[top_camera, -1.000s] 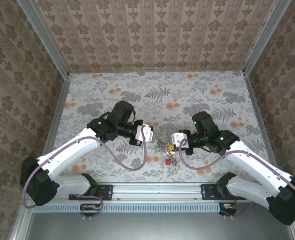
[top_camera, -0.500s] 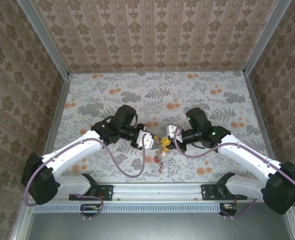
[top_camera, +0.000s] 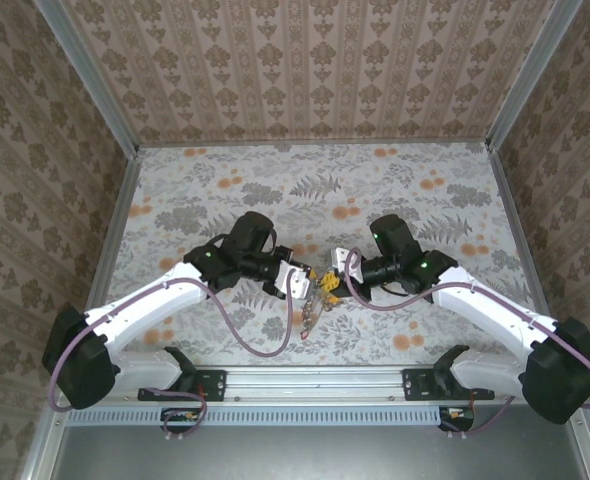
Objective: Put the keys on the keyring
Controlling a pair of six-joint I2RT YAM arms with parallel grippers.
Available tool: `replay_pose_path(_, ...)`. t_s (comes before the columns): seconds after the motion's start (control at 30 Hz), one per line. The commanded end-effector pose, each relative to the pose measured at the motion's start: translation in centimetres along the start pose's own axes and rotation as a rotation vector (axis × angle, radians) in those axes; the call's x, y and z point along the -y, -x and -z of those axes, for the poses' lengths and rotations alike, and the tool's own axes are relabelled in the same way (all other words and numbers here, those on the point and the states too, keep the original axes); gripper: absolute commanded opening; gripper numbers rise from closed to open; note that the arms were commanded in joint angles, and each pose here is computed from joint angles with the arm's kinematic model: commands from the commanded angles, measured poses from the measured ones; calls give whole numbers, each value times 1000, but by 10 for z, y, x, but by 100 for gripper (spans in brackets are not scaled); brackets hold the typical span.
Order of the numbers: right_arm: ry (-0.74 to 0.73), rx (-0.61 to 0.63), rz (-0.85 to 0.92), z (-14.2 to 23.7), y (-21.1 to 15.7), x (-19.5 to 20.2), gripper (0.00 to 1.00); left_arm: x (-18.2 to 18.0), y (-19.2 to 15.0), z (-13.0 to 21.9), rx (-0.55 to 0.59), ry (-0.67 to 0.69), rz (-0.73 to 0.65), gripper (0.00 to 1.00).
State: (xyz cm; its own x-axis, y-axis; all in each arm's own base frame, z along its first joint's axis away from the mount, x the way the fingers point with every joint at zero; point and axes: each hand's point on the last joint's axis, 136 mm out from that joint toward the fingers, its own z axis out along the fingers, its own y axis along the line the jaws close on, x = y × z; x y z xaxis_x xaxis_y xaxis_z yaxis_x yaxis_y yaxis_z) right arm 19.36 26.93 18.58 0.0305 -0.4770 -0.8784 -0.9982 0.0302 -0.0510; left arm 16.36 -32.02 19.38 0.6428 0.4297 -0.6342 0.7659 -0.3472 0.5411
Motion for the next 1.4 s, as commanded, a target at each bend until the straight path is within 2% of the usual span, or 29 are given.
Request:
replay_pose_path(0.0,-35,40,0,6,15,12,0,6,5,1,16,-5,-35,0)
replay_pose_path(0.27,-70,51,-56,10,14,23,0,11,-1,-5,-38,-26,-71,0)
replay_pose_path(0.6,-96,58,-118,13,10,32,0,6,2,-4,-42,6,-102,0)
replay_pose_path(0.87,-123,115,-138,18,13,38,0,5,-2,-7,-56,30,-95,0)
replay_pose_path(1.13,-171,246,-118,25,28,40,0,-6,-1,-12,-30,77,8,0)
replay_pose_path(1.23,-200,252,-132,25,26,44,0,-9,0,-11,-9,100,52,9)
replay_pose_path(1.33,-222,250,-139,26,24,47,0,-12,3,-7,21,105,126,24)
replay_pose_path(1.37,-231,252,-138,27,24,47,0,-13,3,-5,32,104,148,25)
